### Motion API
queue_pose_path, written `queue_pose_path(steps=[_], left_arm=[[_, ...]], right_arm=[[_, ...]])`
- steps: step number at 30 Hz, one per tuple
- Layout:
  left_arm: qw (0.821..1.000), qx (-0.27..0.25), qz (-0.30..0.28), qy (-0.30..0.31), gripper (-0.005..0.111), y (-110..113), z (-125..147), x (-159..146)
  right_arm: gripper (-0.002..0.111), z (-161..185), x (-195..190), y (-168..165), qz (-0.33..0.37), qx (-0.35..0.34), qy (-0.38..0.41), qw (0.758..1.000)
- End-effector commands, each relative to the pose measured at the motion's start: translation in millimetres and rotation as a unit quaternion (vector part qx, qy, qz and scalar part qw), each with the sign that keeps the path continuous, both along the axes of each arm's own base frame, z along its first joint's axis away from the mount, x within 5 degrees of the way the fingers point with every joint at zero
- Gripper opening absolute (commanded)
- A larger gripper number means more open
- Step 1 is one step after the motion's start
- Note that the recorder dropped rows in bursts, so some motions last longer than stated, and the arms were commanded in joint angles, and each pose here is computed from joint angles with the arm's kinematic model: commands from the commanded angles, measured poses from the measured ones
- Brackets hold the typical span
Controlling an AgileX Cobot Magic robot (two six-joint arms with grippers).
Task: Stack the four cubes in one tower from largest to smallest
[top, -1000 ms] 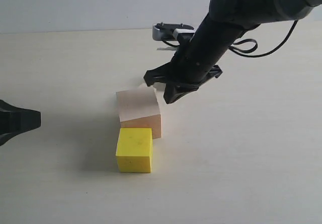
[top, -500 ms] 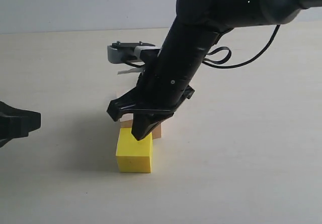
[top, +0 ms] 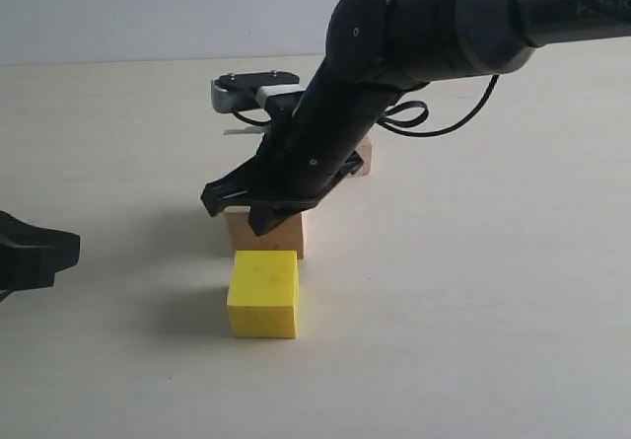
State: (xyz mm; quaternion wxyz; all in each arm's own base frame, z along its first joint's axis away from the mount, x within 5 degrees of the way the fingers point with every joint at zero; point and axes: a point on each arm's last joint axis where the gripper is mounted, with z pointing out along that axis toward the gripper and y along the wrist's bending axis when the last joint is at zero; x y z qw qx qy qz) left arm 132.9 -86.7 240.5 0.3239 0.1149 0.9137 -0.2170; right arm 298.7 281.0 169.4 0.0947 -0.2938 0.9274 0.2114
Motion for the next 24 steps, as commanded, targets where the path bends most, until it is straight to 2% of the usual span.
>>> queue_pose_path(steps=[1,6,13,20,24], left_arm=[[1.000,0.001,-0.010,-0.003,0.000,-1.6,1.4,-0.5],[1.000,0.001,-0.010,-0.003,0.000,-1.6,1.4,-0.5],[1.000,0.002,-0.010,-0.002,0.000,-1.6,1.2,-0.6],[1.000,0.002,-0.010,-0.002,0.000,-1.6,1.2,-0.6],[1.000,0.003,-0.012,-0.003,0.000,-1.6,1.2,-0.6]], right_arm=[[0.000,6.4,9.8,1.2,-0.003,-0.011,-0.032,0.999],[0.000,9.4,10.2,1.9,-0.002,-0.013,-0.028,1.000],[0.000,6.1,12.2,-6.8,-0.010,-0.064,-0.035,0.997],[0.000,5.9,10.6,-6.7,-0.015,-0.063,-0.024,0.998],[0.000,13.5,6.6,-4.0,-0.011,-0.039,-0.012,0.999]])
